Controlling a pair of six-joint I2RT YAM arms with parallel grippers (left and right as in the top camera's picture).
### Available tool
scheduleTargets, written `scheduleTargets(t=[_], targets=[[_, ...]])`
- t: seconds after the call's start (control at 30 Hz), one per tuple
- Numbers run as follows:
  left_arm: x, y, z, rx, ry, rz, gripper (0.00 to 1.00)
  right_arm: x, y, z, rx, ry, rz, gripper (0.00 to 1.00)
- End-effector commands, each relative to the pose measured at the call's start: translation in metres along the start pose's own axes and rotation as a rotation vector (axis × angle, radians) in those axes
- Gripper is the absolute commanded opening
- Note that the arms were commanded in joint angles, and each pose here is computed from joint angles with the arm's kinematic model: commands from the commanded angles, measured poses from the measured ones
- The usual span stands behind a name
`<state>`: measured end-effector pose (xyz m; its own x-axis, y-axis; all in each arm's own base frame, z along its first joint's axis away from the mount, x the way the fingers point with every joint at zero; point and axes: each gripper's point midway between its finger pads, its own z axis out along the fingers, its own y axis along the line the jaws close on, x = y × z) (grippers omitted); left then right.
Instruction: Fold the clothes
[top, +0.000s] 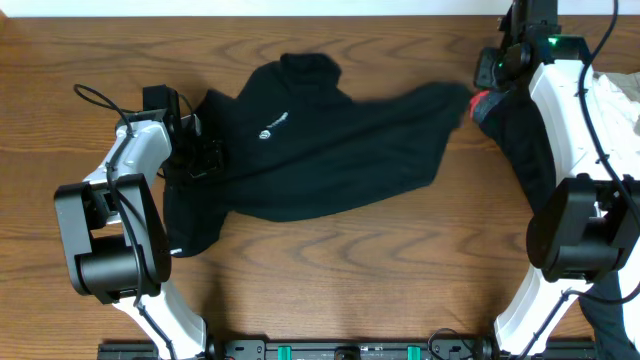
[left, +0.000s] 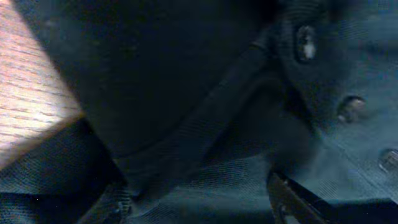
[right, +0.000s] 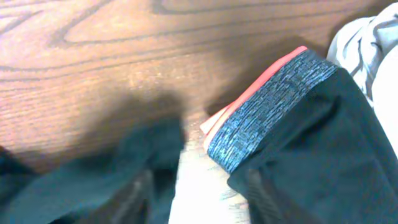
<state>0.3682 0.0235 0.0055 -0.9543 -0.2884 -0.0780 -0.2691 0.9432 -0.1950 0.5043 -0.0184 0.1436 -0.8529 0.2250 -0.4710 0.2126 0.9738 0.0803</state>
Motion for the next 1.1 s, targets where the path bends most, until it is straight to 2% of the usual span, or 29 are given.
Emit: scheduleTargets(t=[0.0, 0.1, 0.2, 0.27, 0.5, 0.8, 0.87, 1.0, 1.07], targets=[[0.012, 0.006, 0.015, -0.009, 0.04, -0.01, 0.75, 0.005, -0.004, 0.007, 0.011, 0.022, -0.015, 0.54], [0.008, 0.005, 0.014, -0.007, 0.024, -0.007, 0.77, 0.018, -0.005, 0.003, 0.013, 0.073, -0.017, 0.53], [0.005, 0.004, 0.012, -0.005, 0.017, -0.006, 0.78, 0.052, 0.007, -0.003, -0.065, 0.217, -0.03, 0.39], [0.002, 0.004, 0.011, -0.004, 0.011, -0.005, 0.78, 0.077, 0.021, -0.007, -0.135, 0.318, -0.031, 0.35], [-0.008, -0.012, -0.008, 0.061, -0.009, 0.001, 0.79, 0.164, 0.051, 0.015, -0.161, 0.532, -0.11, 0.36], [-0.017, -0.026, -0.077, 0.082, -0.145, 0.036, 0.8, 0.233, 0.076, 0.036, -0.139, 0.626, -0.125, 0.43], [-0.017, -0.029, -0.091, 0.087, -0.18, 0.043, 0.82, 0.242, 0.081, 0.038, -0.134, 0.63, -0.125, 0.35], [-0.016, -0.034, -0.116, 0.095, -0.24, 0.059, 0.83, 0.246, 0.089, 0.042, -0.14, 0.616, -0.123, 0.05], [-0.016, -0.035, -0.124, 0.097, -0.259, 0.064, 0.83, 0.242, 0.092, 0.039, -0.153, 0.602, -0.135, 0.01]])
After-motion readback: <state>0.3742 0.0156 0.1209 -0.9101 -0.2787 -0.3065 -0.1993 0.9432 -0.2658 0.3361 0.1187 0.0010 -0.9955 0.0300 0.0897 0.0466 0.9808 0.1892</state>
